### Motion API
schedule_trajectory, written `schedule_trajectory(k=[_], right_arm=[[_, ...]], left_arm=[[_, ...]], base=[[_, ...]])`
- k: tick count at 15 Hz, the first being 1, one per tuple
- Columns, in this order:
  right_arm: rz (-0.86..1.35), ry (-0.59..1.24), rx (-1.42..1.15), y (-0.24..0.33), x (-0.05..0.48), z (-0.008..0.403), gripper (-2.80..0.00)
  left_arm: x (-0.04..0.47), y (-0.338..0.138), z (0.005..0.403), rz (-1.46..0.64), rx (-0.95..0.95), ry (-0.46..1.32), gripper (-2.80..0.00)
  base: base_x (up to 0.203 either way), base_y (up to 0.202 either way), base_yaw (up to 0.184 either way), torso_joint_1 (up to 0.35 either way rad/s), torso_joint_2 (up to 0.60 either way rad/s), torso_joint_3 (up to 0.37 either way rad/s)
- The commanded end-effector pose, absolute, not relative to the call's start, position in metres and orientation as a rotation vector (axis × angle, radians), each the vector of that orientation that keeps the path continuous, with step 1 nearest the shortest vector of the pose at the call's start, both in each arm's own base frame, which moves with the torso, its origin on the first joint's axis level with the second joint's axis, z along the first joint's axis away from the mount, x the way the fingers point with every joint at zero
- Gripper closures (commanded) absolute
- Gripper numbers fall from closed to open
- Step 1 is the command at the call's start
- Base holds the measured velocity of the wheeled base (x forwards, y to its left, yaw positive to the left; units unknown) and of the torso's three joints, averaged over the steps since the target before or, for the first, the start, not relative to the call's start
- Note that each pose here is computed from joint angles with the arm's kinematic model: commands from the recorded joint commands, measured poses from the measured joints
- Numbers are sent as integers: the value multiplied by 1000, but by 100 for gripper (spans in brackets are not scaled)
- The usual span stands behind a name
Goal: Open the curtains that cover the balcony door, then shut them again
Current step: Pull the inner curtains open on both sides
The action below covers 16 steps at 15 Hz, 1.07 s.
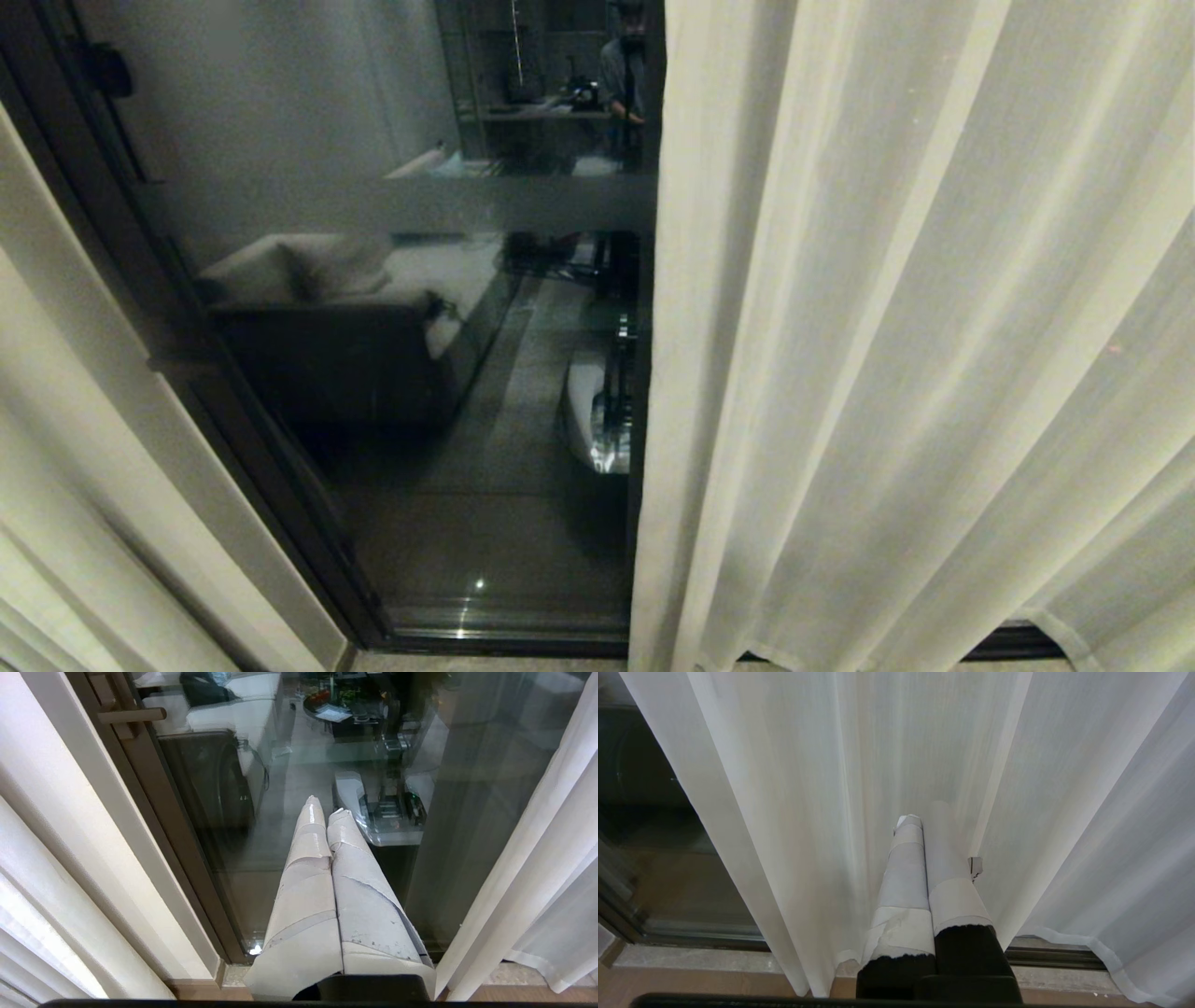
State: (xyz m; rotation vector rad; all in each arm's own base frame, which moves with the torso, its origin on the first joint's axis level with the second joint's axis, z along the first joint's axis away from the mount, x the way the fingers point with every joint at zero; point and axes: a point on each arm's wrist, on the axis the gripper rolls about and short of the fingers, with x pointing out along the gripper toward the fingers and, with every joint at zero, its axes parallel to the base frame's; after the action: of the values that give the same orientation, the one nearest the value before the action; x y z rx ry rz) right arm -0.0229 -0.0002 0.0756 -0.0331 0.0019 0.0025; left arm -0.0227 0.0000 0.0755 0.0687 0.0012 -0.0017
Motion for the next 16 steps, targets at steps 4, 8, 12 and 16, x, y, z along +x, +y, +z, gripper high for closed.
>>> schedule_trajectory(k=[4,8,12,16], right_arm=[[7,4,-89,0,-23,76,0],[45,-50,-138,1,-30,127,0],[127,-21,-140,1,-8,188,0],[298,-16,-134,14,57,248,0]], left_arm=[[-23,0,75,-2,69,0,0],[-23,0,75,-2,69,0,0],[-23,0,75,0,69,0,0],[-23,0,75,-2,69,0,0]], base=[[0,0,0,0,0,0],[0,0,0,0,0,0],[0,0,0,0,0,0],[0,0,0,0,0,0]])
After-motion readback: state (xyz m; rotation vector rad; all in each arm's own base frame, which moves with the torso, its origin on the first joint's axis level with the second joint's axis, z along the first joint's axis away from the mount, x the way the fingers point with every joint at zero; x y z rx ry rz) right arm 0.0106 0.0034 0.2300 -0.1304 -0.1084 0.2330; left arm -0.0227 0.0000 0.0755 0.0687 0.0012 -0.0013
